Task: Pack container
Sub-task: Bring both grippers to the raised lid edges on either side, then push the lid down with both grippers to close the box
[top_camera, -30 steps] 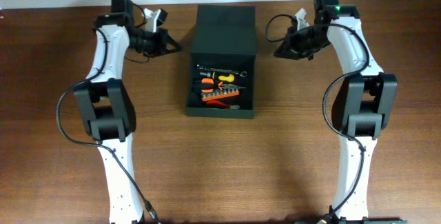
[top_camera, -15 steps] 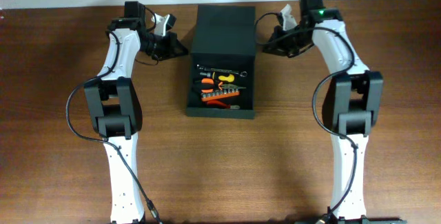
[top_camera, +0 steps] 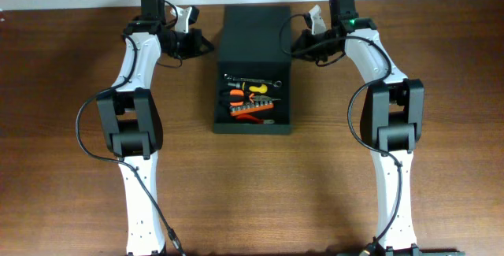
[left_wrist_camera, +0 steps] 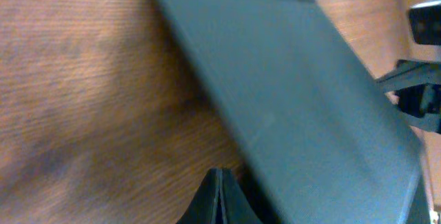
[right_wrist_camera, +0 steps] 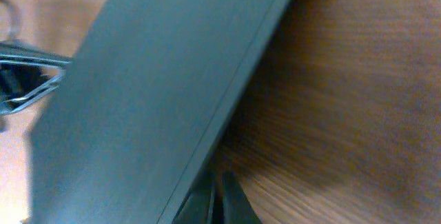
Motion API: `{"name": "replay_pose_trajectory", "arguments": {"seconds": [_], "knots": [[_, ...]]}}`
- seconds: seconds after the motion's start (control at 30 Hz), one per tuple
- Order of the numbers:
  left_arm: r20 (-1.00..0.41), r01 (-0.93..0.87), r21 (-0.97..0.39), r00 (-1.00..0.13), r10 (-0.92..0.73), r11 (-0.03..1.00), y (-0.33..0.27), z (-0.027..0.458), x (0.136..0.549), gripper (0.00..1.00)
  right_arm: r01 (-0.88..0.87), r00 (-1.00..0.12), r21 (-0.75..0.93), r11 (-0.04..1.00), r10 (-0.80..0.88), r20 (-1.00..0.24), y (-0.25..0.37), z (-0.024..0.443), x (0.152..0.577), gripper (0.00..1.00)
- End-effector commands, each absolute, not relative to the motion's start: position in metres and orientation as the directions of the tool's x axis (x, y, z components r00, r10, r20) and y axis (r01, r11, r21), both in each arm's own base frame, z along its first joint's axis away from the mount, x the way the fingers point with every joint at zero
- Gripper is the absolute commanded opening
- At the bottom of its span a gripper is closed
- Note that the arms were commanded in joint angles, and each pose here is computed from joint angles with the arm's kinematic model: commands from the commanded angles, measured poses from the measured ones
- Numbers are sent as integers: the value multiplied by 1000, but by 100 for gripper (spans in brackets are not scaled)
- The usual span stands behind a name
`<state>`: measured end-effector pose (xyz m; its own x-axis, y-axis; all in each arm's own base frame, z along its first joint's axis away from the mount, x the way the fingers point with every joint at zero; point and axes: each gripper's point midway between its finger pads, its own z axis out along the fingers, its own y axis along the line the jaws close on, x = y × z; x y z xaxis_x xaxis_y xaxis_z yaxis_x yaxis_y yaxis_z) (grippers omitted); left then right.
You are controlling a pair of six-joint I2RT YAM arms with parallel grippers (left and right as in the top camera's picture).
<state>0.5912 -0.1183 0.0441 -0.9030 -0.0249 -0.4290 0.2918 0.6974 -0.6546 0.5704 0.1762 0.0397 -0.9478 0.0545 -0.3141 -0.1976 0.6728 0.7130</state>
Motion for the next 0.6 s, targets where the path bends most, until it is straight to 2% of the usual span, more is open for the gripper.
{"name": "replay_pose_trajectory", "arguments": {"seconds": [0.0, 0.1, 0.23, 0.4, 0.57], "knots": [[-444, 341, -720, -896, -24, 604, -134, 52, 589, 2, -302, -936, 806, 509, 2, -352, 200, 65, 561, 4], [-475, 378, -739, -880, -33, 557, -137, 63, 593, 2, -322, -930, 819, 476, 1, -367, 201, 72, 561, 4], [-463, 358, -743, -885, -49, 566, -131, 62, 594, 2, -322, -929, 822, 470, 7, -369, 197, 73, 562, 4], [-393, 238, -695, -916, -82, 678, -101, 39, 593, 2, -322, -929, 822, 470, 9, -369, 196, 73, 563, 4], [-379, 219, -698, -921, -92, 682, -95, 37, 592, 2, -324, -929, 824, 464, 7, -369, 197, 74, 562, 4]]}}
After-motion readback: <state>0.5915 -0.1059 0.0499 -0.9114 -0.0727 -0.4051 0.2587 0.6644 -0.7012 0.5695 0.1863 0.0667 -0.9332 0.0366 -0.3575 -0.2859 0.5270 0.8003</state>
